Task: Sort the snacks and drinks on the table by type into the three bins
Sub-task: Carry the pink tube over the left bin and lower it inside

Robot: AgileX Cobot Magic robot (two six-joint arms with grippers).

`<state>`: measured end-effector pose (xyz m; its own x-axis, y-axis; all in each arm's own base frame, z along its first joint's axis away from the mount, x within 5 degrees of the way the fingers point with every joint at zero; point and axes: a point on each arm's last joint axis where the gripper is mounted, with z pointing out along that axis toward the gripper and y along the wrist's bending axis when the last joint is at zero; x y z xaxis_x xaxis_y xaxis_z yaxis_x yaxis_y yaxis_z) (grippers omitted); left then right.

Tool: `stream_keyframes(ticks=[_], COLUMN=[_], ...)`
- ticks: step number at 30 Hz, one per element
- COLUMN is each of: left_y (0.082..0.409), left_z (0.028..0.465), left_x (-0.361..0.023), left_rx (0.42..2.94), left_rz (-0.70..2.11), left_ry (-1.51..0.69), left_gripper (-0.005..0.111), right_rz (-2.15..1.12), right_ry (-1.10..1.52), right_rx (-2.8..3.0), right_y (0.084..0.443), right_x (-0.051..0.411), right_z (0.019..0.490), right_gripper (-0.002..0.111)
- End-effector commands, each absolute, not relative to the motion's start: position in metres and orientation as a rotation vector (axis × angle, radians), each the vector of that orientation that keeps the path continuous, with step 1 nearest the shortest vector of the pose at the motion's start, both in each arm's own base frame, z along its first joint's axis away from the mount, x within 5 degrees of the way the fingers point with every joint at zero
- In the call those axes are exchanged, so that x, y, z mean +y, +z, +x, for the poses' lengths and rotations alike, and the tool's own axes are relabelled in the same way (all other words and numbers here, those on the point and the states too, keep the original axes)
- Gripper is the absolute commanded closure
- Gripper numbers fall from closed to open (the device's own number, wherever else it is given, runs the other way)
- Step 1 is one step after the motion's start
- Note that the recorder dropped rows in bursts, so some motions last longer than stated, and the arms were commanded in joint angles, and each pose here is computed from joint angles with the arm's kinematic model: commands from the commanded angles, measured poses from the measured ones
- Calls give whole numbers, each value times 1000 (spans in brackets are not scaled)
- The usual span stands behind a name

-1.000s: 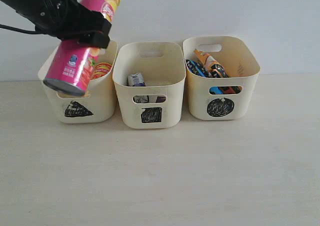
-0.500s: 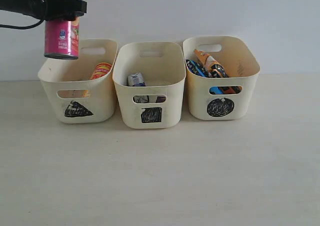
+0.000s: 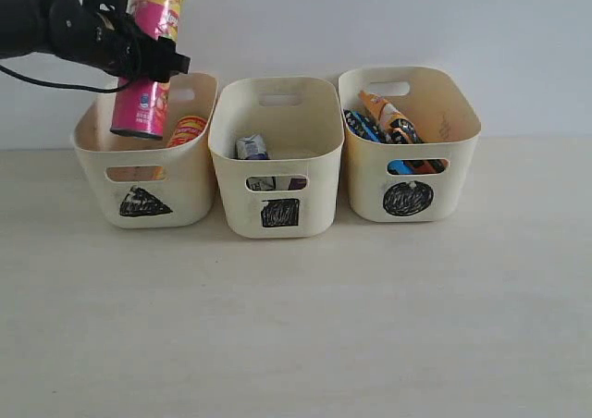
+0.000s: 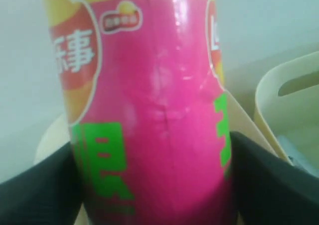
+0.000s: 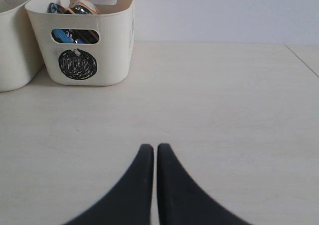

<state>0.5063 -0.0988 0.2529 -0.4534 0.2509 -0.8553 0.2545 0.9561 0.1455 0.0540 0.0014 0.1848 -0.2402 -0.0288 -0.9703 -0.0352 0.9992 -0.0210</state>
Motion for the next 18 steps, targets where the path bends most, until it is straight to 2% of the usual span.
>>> stream_keyframes(ticks=[1,6,8,9,10,11,13,14,18], left_y=[247,237,235,233,231,231,231,231,231], left_z=[512,515,515,515,515,515,515,515,515], left_x=[-96,-87,-82,-82,-82,-82,-82,-82,-82], left_rx=[2068,2101,2119,2133,2140,2142,2139,2139,2142], left_rz=[367,356,348,349,350,350,350,350,350], left_ry=[11,26,34,34,35,35,35,35,35], left_gripper=[102,102,97,84,77,55,26,19,20], right_rz=[-48,-48,-48,-48,-48,-48,-48,-48,-48], right_ry=[-6,-6,-6,-6,-6,-6,-6,-6,-6], right_rx=[1805,1805,1805,1805,1805,1805,1805,1805,1805], right_y=[184,184,184,184,184,184,184,184,184], right_x=[1,1,1,1,1,1,1,1,1], right_z=[54,54,54,54,54,54,54,54,54], right_gripper=[108,108,108,108,108,108,108,108,108])
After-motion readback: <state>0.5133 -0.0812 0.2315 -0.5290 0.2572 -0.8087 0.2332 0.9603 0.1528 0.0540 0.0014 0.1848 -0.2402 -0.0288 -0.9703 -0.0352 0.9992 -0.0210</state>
